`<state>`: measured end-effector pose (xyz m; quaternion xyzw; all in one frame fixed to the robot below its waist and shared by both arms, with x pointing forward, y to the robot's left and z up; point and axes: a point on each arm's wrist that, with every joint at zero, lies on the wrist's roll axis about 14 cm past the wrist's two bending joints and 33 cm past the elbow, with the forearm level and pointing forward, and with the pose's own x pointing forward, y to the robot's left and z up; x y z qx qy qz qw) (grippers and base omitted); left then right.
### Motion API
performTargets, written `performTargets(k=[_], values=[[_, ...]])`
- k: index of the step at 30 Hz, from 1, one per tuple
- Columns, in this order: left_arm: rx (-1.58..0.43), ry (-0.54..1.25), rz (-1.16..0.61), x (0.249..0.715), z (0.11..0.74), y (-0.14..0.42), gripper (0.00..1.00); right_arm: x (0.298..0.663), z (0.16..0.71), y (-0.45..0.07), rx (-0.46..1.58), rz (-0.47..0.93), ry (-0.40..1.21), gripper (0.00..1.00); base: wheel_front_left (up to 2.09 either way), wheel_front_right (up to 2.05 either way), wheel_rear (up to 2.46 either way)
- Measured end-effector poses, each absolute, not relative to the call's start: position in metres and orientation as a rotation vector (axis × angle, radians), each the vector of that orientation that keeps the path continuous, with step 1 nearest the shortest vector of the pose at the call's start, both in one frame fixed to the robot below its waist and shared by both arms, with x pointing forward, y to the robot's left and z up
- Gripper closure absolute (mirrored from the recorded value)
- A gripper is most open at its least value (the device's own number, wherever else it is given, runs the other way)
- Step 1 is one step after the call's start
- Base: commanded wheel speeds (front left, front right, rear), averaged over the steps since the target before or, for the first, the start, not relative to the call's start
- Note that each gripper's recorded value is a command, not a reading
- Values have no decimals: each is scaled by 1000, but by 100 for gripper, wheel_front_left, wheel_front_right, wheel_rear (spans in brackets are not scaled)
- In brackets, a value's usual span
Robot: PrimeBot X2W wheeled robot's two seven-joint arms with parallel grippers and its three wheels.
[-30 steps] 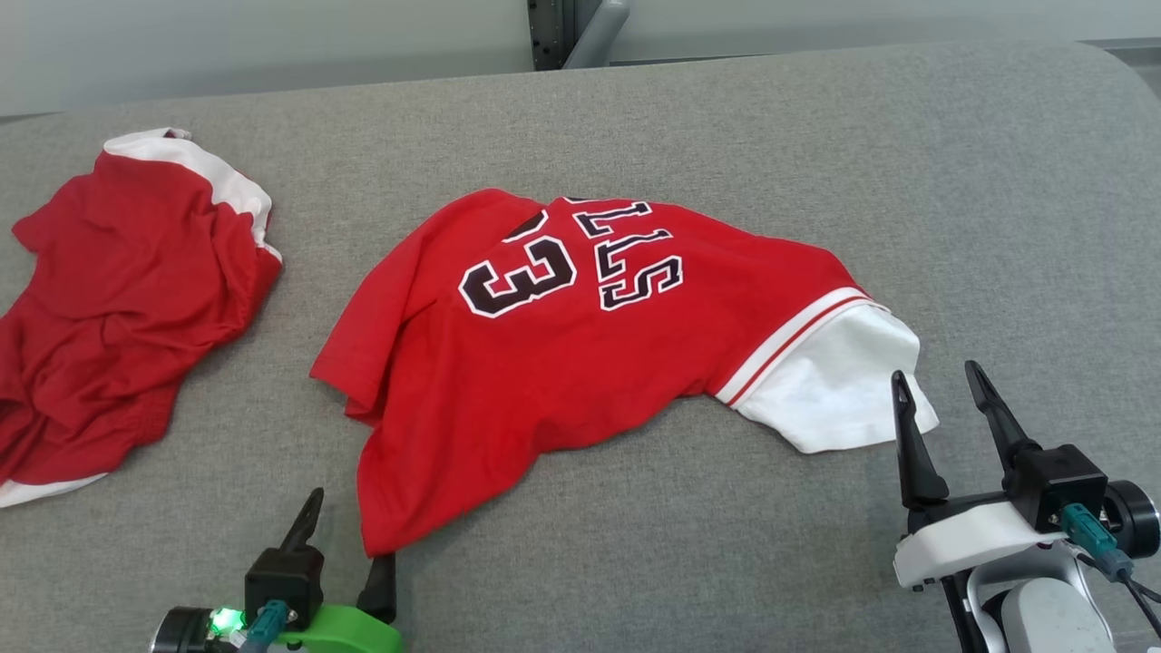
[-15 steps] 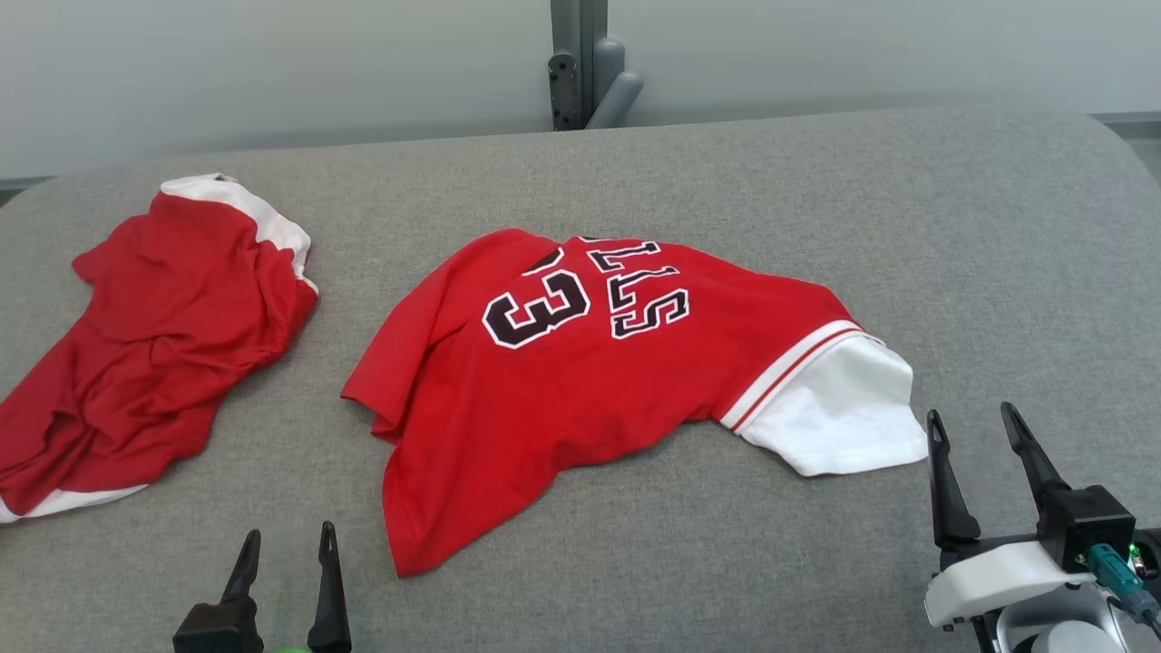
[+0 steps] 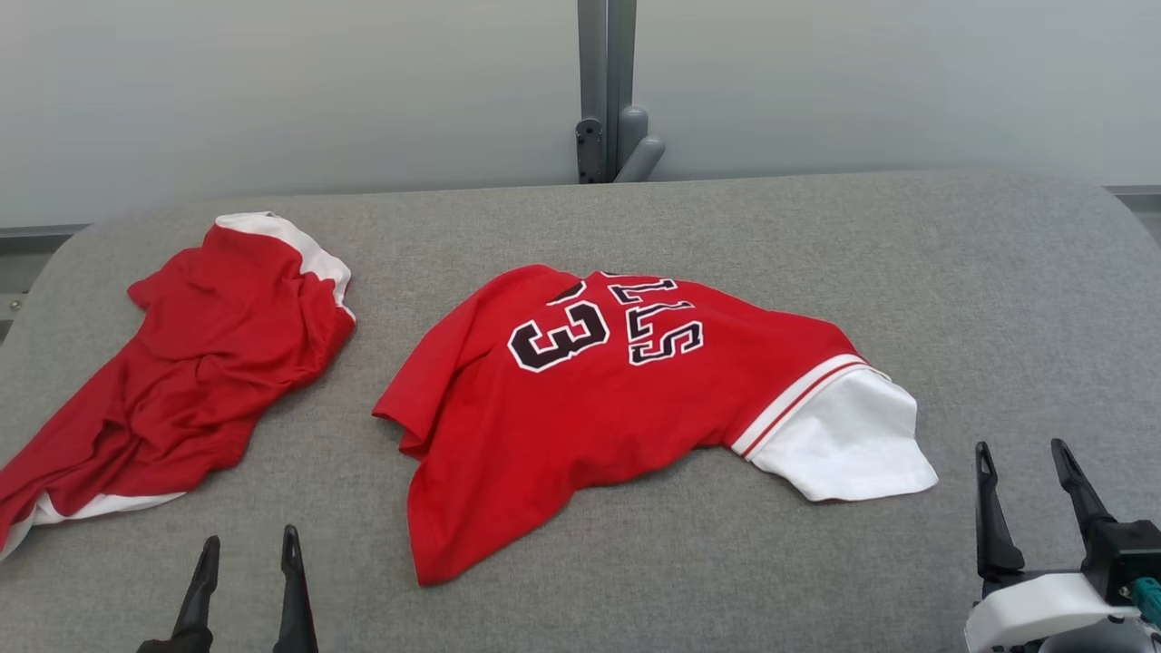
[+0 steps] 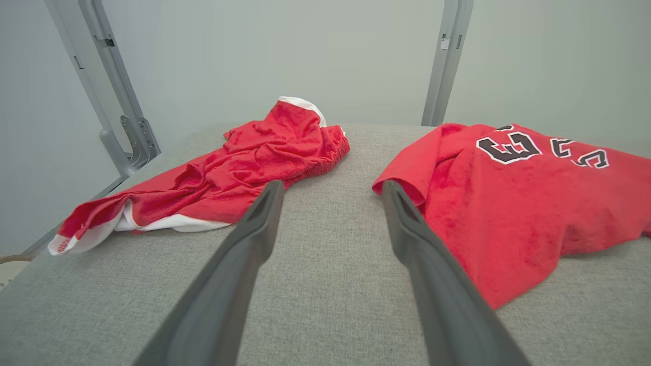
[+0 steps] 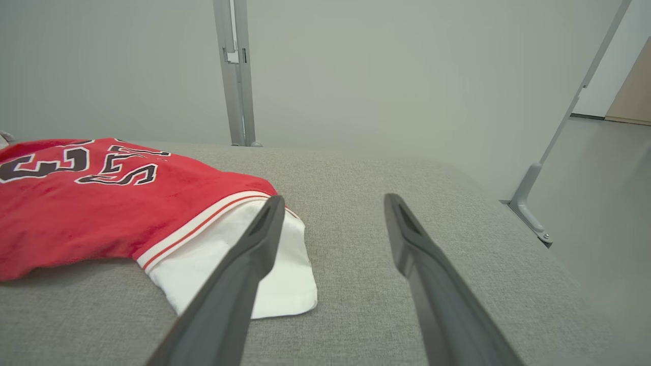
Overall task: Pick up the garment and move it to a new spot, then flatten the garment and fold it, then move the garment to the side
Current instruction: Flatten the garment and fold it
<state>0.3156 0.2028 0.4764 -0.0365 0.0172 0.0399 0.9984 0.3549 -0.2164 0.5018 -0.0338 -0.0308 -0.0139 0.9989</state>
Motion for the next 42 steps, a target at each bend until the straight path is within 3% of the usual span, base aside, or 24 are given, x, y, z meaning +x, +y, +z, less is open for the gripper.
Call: performTargets(k=[22,29,42], values=[[-66,56,53,301,464,211,0,341,485,-229,-56,-68,-9,0,0,0,0],[-47,66,-95,303,463,180,0,349,487,-220,-52,-40,-16,0,0,0,0],[-74,255,-362,318,413,128,0,400,438,-206,-117,36,202,0,0,0,0]])
